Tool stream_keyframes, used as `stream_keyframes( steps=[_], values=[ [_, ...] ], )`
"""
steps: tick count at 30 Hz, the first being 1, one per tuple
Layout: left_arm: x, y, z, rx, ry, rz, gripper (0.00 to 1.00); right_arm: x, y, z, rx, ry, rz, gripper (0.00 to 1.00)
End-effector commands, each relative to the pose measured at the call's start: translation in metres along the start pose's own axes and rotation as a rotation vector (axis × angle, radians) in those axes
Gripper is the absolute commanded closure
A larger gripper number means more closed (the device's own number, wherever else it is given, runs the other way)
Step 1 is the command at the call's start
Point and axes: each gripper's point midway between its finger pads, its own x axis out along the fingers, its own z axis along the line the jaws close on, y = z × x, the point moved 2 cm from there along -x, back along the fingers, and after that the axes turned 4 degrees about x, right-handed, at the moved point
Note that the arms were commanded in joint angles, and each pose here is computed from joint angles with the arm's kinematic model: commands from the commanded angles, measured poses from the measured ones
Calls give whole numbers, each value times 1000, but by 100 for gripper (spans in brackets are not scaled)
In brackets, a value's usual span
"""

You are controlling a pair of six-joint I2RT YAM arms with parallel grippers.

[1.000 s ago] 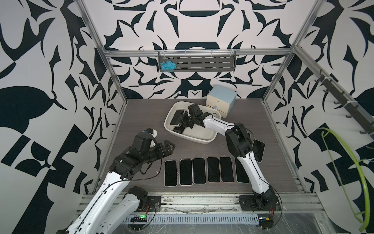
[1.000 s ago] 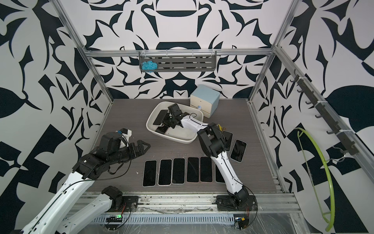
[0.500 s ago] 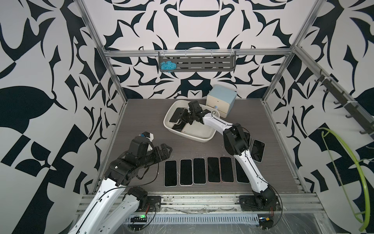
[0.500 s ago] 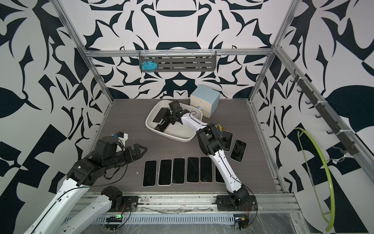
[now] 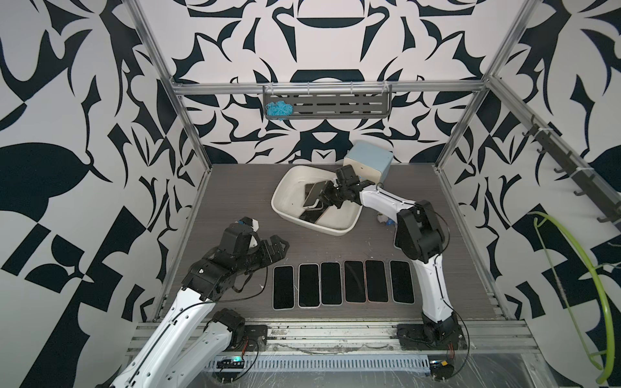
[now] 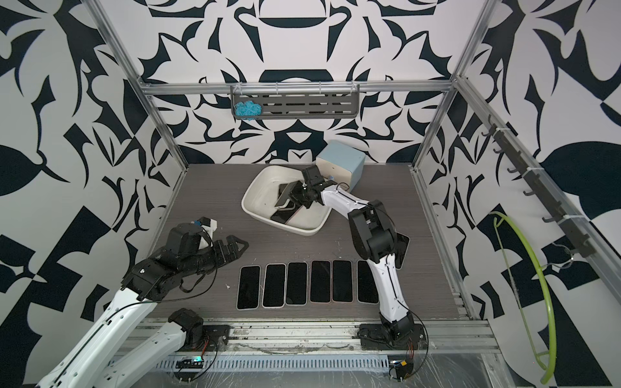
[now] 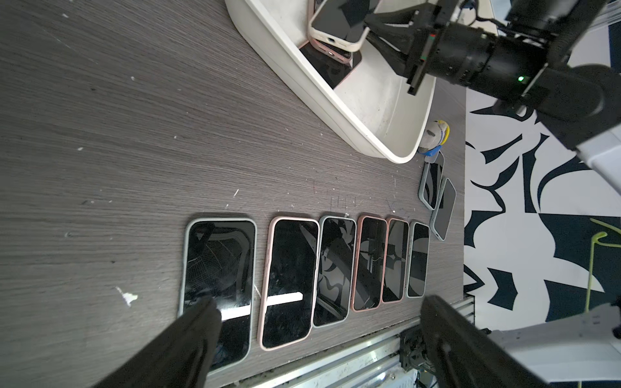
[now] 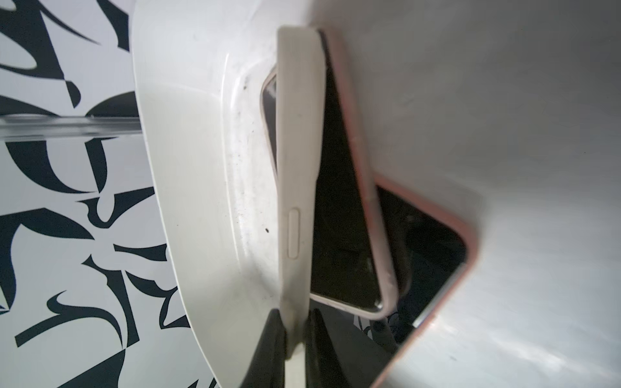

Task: Take the phone out of the storage box
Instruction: Pick up the phone from the storage box, then place the phone at the center of the board.

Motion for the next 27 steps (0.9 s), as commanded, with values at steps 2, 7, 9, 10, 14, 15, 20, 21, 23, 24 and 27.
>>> stream_keyframes(
  steps=[2,7,9,10,14,15,20,21,23,24,27],
  values=[
    [13,-14,-17,11,79,-21,0,-55,-14,35,-96,-120,-47,100],
    [25,-27,-31,36,106,-14,0,-80,-9,46,-130,-164,-34,100],
    [27,-31,-33,39,106,-15,0,-86,-2,54,-142,-181,-19,100],
    [27,-32,-34,40,106,-17,0,-90,4,59,-154,-192,-9,100],
    [24,-35,-32,34,93,-42,0,-99,37,83,-230,-218,38,100],
    [21,-36,-31,31,87,-54,0,-99,49,89,-252,-220,56,100],
    [-9,-43,-23,27,37,-154,0,-96,115,118,-348,-233,149,100],
    [-18,-44,-21,27,25,-185,0,-94,129,124,-364,-240,167,100],
    [-32,-46,-18,27,12,-230,0,-87,155,130,-383,-240,199,100],
    [-40,-46,-17,27,7,-254,0,-81,169,132,-394,-239,216,100],
    [-57,-46,-13,23,-4,-305,0,-60,205,135,-424,-223,271,100]
  ],
)
